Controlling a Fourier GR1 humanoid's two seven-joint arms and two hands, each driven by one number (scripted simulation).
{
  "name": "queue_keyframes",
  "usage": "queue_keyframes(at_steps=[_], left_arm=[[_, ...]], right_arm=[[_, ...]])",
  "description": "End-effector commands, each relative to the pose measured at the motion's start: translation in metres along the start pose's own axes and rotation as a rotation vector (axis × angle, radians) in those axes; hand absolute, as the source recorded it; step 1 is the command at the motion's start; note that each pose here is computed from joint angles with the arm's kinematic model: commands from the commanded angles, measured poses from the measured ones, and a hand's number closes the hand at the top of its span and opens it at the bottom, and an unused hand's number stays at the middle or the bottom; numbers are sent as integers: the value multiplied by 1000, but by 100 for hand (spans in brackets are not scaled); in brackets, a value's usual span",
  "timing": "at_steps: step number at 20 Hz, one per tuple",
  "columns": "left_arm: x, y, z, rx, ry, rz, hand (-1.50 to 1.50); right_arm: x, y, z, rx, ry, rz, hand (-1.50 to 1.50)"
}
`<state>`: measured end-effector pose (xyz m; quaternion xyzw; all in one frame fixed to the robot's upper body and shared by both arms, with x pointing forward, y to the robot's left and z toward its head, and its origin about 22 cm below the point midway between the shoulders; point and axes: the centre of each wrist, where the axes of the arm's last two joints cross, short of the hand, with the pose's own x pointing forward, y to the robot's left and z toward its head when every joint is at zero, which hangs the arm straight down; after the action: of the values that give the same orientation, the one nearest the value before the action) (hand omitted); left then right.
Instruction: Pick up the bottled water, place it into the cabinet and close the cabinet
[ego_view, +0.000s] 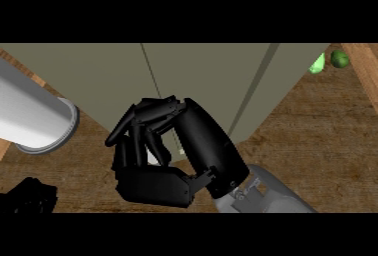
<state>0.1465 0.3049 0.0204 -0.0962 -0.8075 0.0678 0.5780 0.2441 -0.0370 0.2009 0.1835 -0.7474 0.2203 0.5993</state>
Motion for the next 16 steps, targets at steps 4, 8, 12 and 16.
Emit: queue_keyframes(at_steps=[4, 8, 12, 16], left_arm=[[5, 14, 4, -10, 6, 5, 150], [7, 21, 9, 12, -7, 13, 150], [4, 18, 9, -15, 14, 10, 150], [25, 23, -4, -43, 4, 20, 150]], right_arm=[[-41, -52, -62, 11, 85, -91, 150], [-51, -87, -87, -11, 107, -70, 150], [-78, -112, -89, -27, 105, -59, 150], [-81, -125, -89, -27, 110, -30, 150]])
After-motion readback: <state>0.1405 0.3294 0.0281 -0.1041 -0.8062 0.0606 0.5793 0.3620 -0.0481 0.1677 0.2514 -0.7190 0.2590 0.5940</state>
